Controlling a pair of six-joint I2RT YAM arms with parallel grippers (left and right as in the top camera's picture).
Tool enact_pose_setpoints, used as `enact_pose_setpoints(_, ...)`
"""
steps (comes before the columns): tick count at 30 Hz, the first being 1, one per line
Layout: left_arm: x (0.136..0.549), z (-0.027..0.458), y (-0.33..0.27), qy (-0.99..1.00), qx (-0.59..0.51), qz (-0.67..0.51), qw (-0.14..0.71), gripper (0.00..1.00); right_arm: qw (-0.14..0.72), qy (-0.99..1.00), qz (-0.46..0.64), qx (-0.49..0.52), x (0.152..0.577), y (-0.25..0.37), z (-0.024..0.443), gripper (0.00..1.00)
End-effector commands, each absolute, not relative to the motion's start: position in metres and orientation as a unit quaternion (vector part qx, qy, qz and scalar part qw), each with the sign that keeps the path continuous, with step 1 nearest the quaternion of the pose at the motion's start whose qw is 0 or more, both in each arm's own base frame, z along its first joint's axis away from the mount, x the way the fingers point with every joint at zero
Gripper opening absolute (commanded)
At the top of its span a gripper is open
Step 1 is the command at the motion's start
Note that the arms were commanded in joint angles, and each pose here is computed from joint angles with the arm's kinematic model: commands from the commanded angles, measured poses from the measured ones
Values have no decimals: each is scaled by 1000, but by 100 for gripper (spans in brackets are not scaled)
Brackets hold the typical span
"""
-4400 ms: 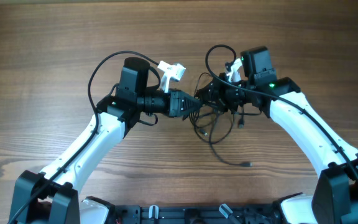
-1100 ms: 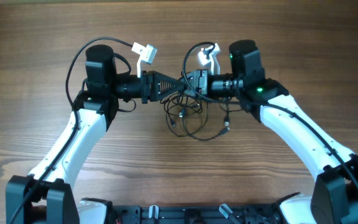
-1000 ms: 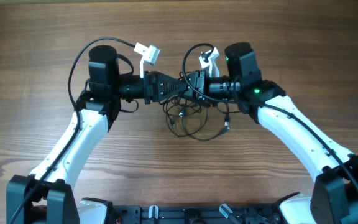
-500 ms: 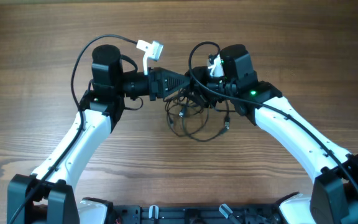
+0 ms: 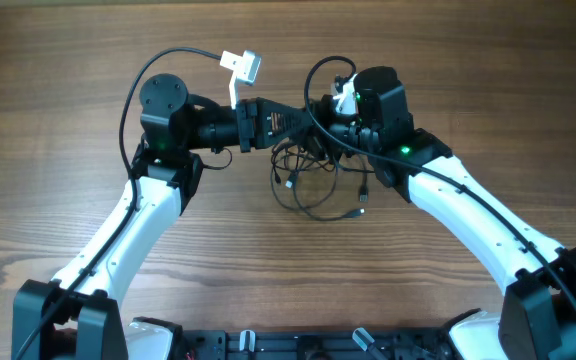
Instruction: Untangle cables
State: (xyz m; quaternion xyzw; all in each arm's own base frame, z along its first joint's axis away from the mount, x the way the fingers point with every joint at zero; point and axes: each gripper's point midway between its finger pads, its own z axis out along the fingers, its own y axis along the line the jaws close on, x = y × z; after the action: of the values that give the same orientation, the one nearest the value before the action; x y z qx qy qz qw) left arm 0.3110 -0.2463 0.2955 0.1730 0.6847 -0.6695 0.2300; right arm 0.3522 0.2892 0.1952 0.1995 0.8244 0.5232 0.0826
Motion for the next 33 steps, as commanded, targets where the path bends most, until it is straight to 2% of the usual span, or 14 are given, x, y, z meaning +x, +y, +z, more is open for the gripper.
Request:
enact_pose_setpoints(1, 302, 306, -246, 677, 188, -674, 227, 4, 72, 823, 527, 198, 351, 293, 197, 4)
enact_pose_setpoints(6, 303, 300, -243, 681, 193, -667, 231, 4, 72, 833, 516, 188, 347, 292, 190, 4)
enact_pose_setpoints(10, 314, 274, -231, 708, 179, -639, 242, 4, 63, 870, 467, 144, 329, 282, 165, 4)
enact_pose_setpoints(15, 333, 209, -195, 795, 92, -551, 236, 4, 66, 897, 424, 100, 319, 263, 145, 4)
enact_pose_setpoints(20, 331, 122, -123, 913, -53, -359, 185, 4, 66, 888, 445, 95, 327, 248, 151, 4)
enact_pose_setpoints(24, 315, 88, -78, 951, -121, -241, 149, 4, 68, 838, 540, 46, 335, 250, 191, 4)
enact_pose_setpoints(29, 315, 87, -75, 953, -123, -232, 150, 4, 87, 740, 662, -78, 331, 254, 266, 4)
enact_pose_setpoints(33, 316, 87, -75, 953, -123, -233, 152, 4, 110, 711, 683, -129, 327, 253, 290, 8)
